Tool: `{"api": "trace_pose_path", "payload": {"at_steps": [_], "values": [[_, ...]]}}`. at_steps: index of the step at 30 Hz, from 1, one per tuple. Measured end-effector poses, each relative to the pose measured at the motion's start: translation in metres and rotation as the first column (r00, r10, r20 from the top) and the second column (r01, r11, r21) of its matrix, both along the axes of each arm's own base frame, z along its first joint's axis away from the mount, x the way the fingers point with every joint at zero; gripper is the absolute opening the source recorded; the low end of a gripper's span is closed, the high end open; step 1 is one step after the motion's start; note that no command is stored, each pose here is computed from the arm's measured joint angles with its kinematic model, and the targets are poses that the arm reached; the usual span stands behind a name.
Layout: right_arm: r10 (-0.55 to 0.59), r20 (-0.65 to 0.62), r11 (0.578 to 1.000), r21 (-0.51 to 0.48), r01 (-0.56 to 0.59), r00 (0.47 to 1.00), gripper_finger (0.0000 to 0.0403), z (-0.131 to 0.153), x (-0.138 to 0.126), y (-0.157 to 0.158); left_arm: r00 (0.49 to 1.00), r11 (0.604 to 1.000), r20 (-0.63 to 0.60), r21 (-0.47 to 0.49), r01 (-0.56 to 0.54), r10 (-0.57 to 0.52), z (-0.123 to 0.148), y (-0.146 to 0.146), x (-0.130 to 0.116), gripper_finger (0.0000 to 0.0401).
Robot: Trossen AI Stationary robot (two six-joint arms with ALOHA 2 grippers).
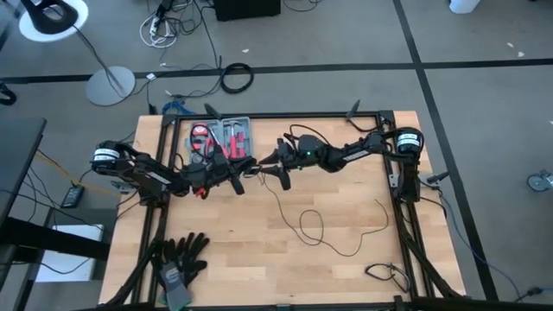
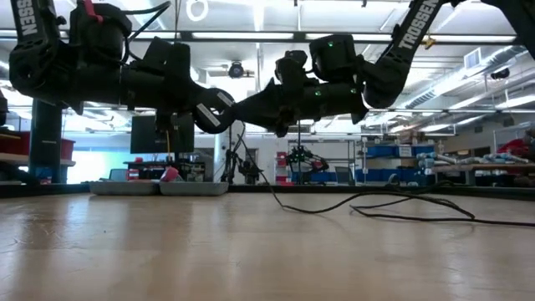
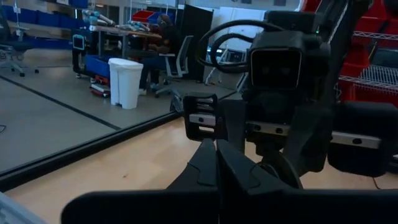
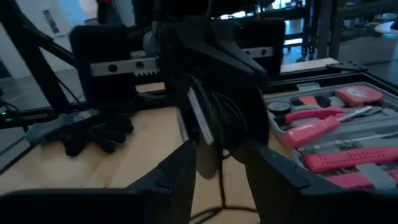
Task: Coil cords
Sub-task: Coil the black wire onto the spool
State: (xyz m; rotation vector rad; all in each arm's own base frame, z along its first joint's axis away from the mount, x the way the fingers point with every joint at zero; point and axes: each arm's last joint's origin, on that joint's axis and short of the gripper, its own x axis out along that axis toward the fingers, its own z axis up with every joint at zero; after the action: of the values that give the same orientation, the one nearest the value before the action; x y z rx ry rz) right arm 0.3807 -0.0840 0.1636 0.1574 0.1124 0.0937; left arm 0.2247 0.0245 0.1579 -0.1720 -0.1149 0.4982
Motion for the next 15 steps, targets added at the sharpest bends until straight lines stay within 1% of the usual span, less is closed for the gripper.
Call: {"api": "trace_pose_path", "payload": {"at_steps": [4, 6, 8, 12, 15], "values": [[0.054, 0.019, 0.999, -0.006, -0.054, 0.998, 0.0112, 0.0053, 0.0033, 0.0007, 1.000, 1.000, 0.005, 0.004, 0.000, 0.000, 0.0018, 0.0001, 0.0018, 0.0000], [0.067, 0.010, 0.998, -0.002, -0.067, 0.998, 0.0095, 0.0063, 0.0048, 0.0006, 1.000, 1.000, 0.001, 0.023, 0.005, -0.005, 0.0035, 0.0000, 0.0036, 0.0000], [0.067, -0.010, 0.998, 0.005, -0.067, 0.998, 0.0073, 0.0062, 0.0062, 0.0000, 1.000, 0.999, -0.006, 0.036, 0.006, -0.006, 0.0045, 0.0000, 0.0052, 0.0000], [0.082, -0.025, 0.997, 0.010, -0.081, 0.996, 0.0015, 0.0052, 0.0064, 0.0005, 1.000, 0.999, -0.020, 0.049, 0.008, -0.007, 0.0042, 0.0000, 0.0058, 0.0000], [0.083, -0.024, 0.997, 0.003, -0.083, 0.996, 0.0011, 0.0053, 0.0063, 0.0005, 1.000, 0.999, -0.022, 0.048, 0.009, -0.008, 0.0040, 0.0000, 0.0060, 0.0002]]}}
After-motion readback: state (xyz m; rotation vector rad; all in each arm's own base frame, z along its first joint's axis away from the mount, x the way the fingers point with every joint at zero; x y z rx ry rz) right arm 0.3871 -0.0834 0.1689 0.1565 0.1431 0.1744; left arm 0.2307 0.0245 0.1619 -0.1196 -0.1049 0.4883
